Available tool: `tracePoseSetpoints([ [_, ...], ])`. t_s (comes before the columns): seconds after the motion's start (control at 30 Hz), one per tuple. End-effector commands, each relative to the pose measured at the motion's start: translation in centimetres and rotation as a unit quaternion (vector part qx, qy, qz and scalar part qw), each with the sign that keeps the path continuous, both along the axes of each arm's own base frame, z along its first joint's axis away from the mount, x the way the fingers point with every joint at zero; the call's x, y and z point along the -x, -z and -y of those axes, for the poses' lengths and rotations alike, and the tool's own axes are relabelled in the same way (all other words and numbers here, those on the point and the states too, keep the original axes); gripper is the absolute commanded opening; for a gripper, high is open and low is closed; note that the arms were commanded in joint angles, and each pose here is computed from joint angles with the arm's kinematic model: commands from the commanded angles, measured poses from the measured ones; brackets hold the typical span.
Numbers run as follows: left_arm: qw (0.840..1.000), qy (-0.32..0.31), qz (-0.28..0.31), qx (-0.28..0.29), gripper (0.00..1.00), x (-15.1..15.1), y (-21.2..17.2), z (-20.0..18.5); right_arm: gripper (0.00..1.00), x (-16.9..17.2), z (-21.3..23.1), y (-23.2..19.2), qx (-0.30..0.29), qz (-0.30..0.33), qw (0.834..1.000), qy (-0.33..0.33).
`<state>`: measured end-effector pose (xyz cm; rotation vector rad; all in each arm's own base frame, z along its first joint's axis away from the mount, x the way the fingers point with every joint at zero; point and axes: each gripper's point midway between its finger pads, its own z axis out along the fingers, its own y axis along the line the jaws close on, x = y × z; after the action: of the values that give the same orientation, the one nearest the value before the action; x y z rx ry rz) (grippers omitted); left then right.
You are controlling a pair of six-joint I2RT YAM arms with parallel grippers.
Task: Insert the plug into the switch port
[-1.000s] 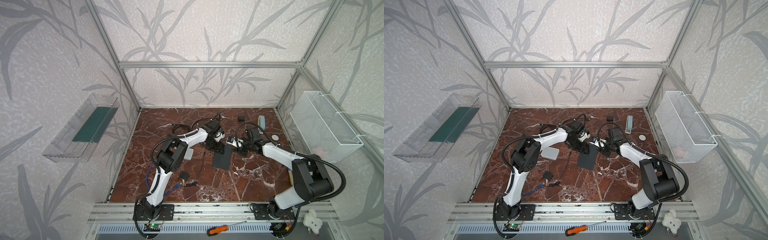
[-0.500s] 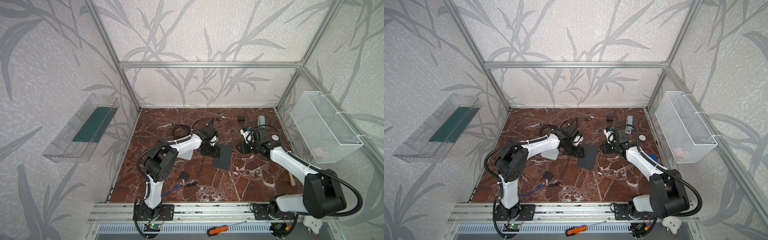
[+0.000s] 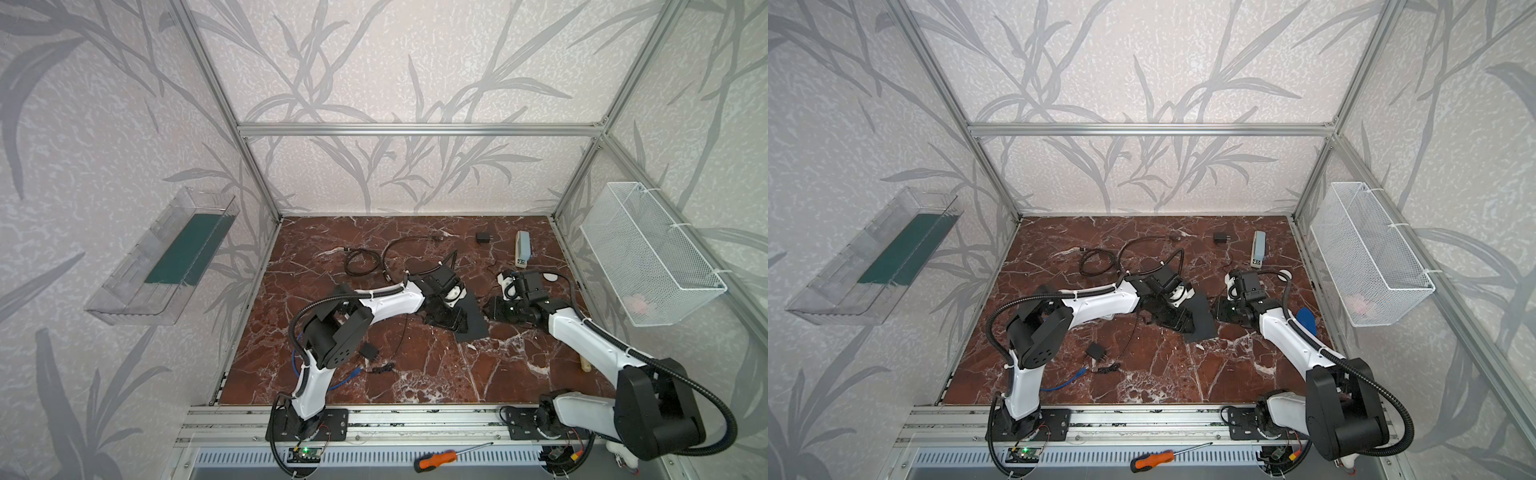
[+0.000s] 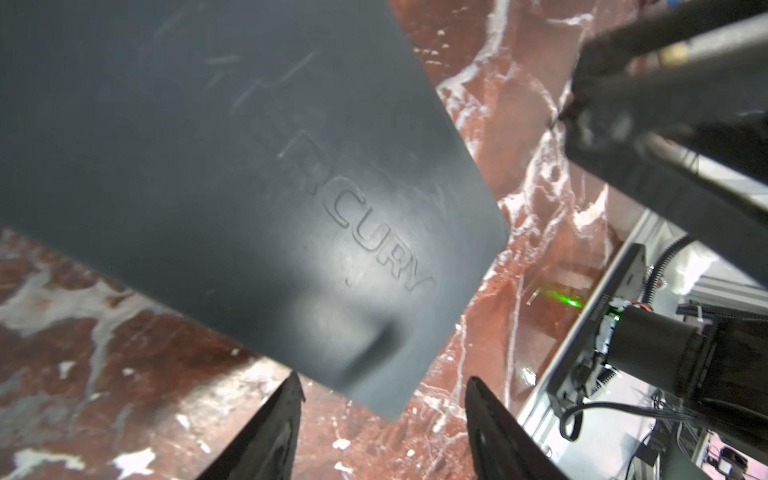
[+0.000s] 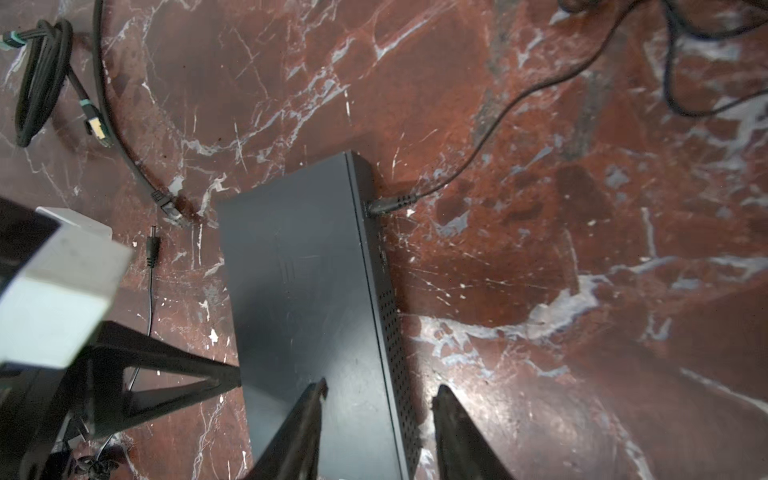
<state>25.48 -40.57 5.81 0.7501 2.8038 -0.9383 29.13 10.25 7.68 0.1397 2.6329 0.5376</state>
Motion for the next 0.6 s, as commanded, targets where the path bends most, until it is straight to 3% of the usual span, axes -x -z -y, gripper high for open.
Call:
tracePoseSetpoints([
  [0.0, 0.997, -0.011, 0.064, -0.028, 0.63, -4.0, -2.2, -2.9, 0.45, -0.5, 0.3, -0.7, 0.005, -0.006, 1.000, -0.015],
  [0.07, 0.991, 0.012, 0.113, -0.073, 0.62, -5.5, -2.9, -5.8, 0.46, -0.7, 0.1, -0.6, 0.006, -0.011, 1.000, -0.029],
  [0.2, 0.962, 0.047, 0.204, -0.178, 0.62, -9.3, -3.3, -11.8, 0.48, -1.6, -1.4, -0.3, -0.022, -0.024, 0.998, -0.058],
  [0.33, 0.934, 0.094, 0.234, -0.254, 0.62, -12.5, -2.1, -16.4, 0.49, -3.4, -3.2, -1.1, -0.049, 0.005, 0.995, -0.088],
  [0.47, 0.899, 0.176, 0.262, -0.303, 0.63, -14.9, -0.1, -18.0, 0.48, -4.0, -4.5, -1.9, -0.029, 0.028, 0.990, -0.134],
  [0.57, 0.887, 0.215, 0.275, -0.301, 0.64, -16.0, 0.8, -17.4, 0.49, -3.5, -4.5, -1.7, -0.025, 0.023, 0.990, -0.136],
])
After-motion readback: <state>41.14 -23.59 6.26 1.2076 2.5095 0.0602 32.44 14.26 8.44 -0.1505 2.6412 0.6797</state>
